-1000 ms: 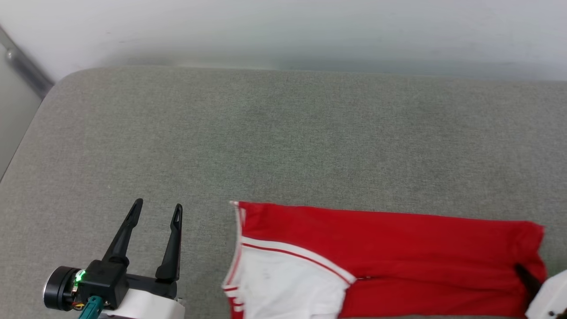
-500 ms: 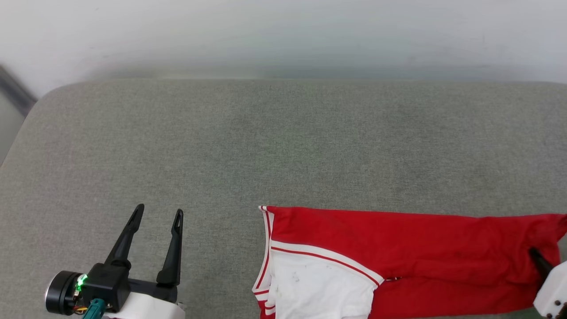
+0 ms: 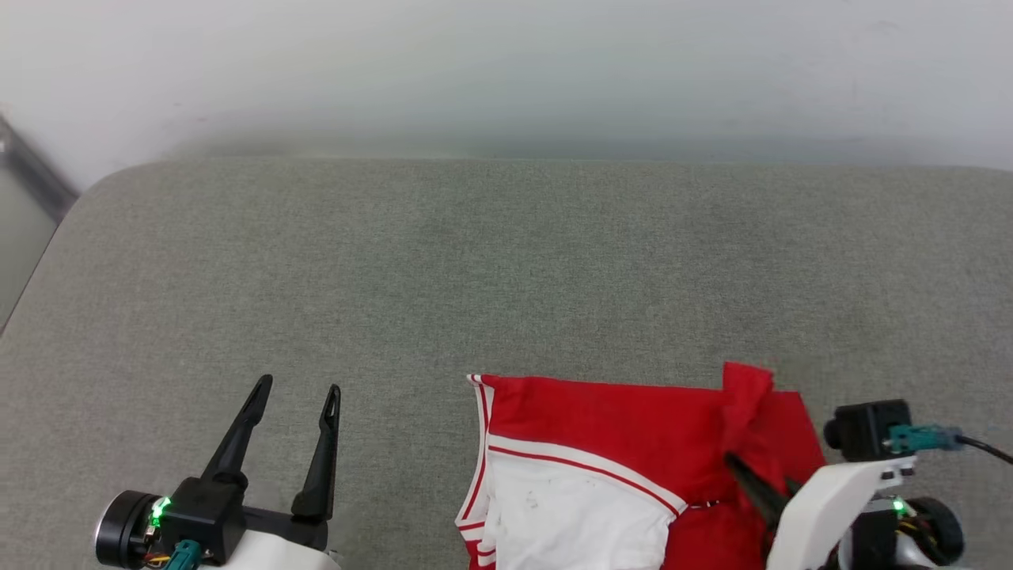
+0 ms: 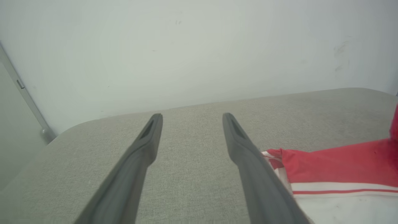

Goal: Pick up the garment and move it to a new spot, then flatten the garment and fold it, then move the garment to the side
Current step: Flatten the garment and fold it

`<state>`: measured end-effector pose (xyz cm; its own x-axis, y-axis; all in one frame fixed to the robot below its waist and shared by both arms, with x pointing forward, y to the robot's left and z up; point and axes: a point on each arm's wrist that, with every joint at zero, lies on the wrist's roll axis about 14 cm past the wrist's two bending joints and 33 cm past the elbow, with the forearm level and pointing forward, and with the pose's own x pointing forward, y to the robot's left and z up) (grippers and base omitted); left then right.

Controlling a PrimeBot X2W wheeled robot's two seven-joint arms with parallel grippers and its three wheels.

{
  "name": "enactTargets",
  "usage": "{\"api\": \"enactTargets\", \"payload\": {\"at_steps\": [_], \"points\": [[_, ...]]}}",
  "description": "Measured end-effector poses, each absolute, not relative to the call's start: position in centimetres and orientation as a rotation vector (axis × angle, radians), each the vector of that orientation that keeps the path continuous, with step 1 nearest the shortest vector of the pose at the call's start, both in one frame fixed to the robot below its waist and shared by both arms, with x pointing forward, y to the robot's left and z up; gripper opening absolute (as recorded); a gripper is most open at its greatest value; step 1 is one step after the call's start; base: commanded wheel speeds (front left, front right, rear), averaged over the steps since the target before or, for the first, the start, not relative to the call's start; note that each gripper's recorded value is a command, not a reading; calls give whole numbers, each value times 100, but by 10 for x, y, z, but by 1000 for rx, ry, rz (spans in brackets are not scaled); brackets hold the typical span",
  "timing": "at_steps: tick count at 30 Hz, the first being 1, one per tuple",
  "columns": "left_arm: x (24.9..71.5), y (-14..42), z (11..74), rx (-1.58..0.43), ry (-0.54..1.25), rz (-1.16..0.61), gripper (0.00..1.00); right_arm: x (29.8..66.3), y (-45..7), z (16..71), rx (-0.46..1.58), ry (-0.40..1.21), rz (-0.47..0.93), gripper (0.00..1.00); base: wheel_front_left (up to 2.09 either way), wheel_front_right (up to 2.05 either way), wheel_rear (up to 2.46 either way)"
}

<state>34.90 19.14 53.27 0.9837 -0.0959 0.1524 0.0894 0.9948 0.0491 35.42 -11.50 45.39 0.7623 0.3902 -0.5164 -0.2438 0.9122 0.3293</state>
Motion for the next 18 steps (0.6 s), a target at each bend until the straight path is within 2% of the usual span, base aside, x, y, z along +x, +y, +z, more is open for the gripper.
{"api": "enactTargets", "payload": {"at_steps": [12,18], "points": [[342,200,530,45,-145,-67,100,340,-18,465,362,631,619,0,0,0,0],[339,205,528,47,-136,-51,100,345,8,465,404,611,685,0,0,0,0]]}}
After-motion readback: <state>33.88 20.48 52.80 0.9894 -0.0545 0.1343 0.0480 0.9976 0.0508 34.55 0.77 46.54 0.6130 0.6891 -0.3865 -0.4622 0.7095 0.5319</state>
